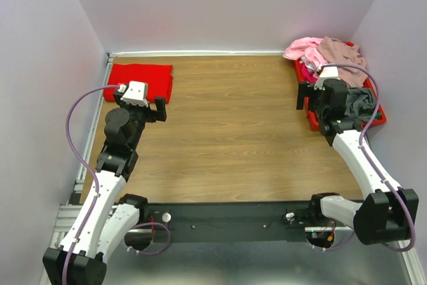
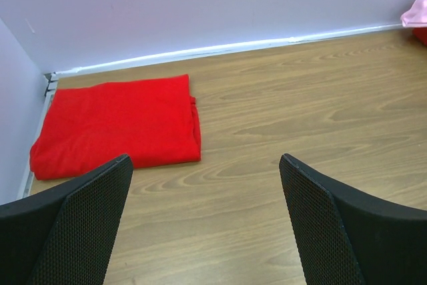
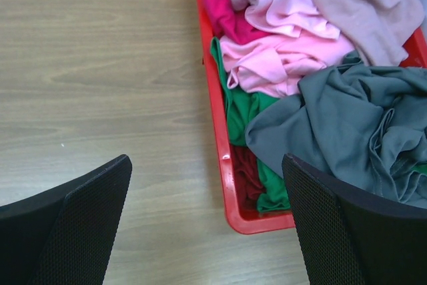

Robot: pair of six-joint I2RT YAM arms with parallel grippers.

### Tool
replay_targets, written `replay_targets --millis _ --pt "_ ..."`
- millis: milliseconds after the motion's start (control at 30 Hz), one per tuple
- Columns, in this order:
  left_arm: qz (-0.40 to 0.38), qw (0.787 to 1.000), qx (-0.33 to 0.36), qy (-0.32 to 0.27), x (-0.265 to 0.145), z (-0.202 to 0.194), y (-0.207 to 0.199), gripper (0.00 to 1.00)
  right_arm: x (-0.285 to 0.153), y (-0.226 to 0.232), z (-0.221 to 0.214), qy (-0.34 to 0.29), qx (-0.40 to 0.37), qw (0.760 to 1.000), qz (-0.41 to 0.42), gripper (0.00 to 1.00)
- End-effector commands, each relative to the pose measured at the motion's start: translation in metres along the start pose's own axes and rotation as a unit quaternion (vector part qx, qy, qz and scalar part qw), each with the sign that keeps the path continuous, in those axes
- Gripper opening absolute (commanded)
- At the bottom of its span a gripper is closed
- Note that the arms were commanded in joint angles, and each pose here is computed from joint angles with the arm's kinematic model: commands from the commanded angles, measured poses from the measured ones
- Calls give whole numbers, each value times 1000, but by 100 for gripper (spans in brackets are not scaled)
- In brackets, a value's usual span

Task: Fold and stack the t-shirts
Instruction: Reset both grippers

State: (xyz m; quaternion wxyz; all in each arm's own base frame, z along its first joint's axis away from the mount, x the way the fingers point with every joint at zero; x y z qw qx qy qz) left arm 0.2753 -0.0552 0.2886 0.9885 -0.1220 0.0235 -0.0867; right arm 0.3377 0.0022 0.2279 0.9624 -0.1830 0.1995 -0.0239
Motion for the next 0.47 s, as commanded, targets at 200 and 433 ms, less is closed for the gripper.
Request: replay_targets --millis 200,433 --pt "0 1000 -13 -26 -3 13 -2 98 4 -7 -21 14 -33 999 8 100" --pt "-3 999 -16 -30 -5 15 -4 98 2 -9 -16 5 -31 999 11 100"
Point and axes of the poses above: each gripper's point midway between its finger pads, its own x axis out along the fingers, its own y axis along the line the jaws close on, z = x × y, the point moved 4 cm from there along -x, back along the fingers, and after that the axes turned 15 degrees about -x, right-handed, at the moved point
